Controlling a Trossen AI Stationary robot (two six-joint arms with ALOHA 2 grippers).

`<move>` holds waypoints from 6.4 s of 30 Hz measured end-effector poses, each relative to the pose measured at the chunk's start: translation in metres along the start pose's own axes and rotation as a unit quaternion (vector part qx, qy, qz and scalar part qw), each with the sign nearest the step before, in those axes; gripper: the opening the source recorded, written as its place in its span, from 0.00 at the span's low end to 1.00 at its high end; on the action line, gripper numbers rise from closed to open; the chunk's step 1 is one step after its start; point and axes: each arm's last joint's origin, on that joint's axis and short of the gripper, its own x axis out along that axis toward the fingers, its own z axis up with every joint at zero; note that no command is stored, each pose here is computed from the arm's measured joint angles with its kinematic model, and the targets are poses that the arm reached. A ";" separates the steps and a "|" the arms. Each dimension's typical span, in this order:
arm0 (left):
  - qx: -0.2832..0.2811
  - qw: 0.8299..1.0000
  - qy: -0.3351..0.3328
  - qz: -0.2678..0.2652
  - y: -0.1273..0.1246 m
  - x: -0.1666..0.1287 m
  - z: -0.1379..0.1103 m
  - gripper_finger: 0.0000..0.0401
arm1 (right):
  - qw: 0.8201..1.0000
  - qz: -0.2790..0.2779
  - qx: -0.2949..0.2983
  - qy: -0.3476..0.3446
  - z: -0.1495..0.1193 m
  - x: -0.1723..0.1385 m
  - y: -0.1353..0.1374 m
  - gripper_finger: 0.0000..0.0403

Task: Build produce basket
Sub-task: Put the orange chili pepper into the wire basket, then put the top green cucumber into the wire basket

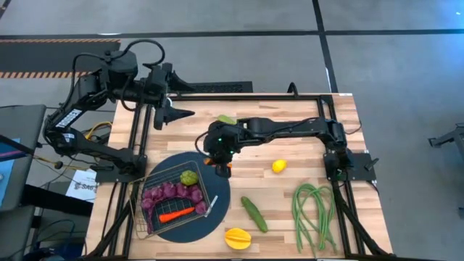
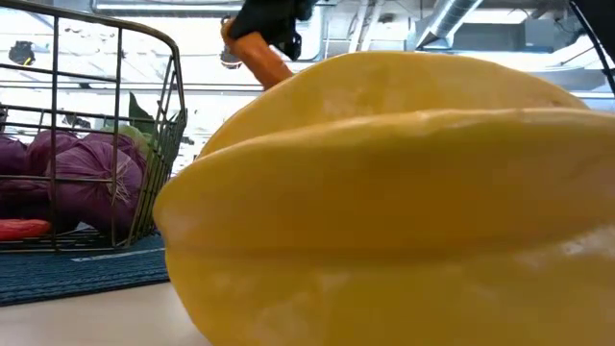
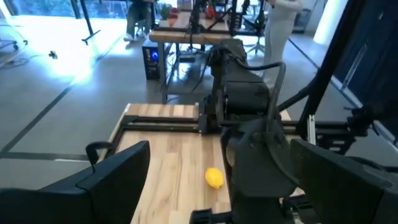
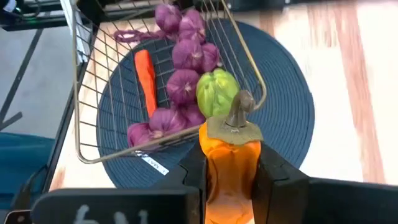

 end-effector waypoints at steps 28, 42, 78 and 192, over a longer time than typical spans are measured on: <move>-0.054 0.994 0.056 0.074 0.004 -0.001 -0.011 0.92 | 0.993 0.082 -0.051 -0.071 0.013 0.003 0.053 0.18; -0.071 0.986 0.136 0.070 0.001 -0.007 -0.027 0.92 | 0.980 0.105 -0.013 -0.169 0.033 0.009 0.085 0.18; -0.054 0.986 0.134 0.082 -0.009 -0.037 -0.030 0.92 | 0.998 -0.016 0.058 0.001 -0.009 0.078 0.019 0.18; 0.141 0.759 0.634 0.036 0.155 0.339 -0.262 0.54 | 0.975 -0.171 0.115 -0.081 -0.084 -0.352 0.077 0.52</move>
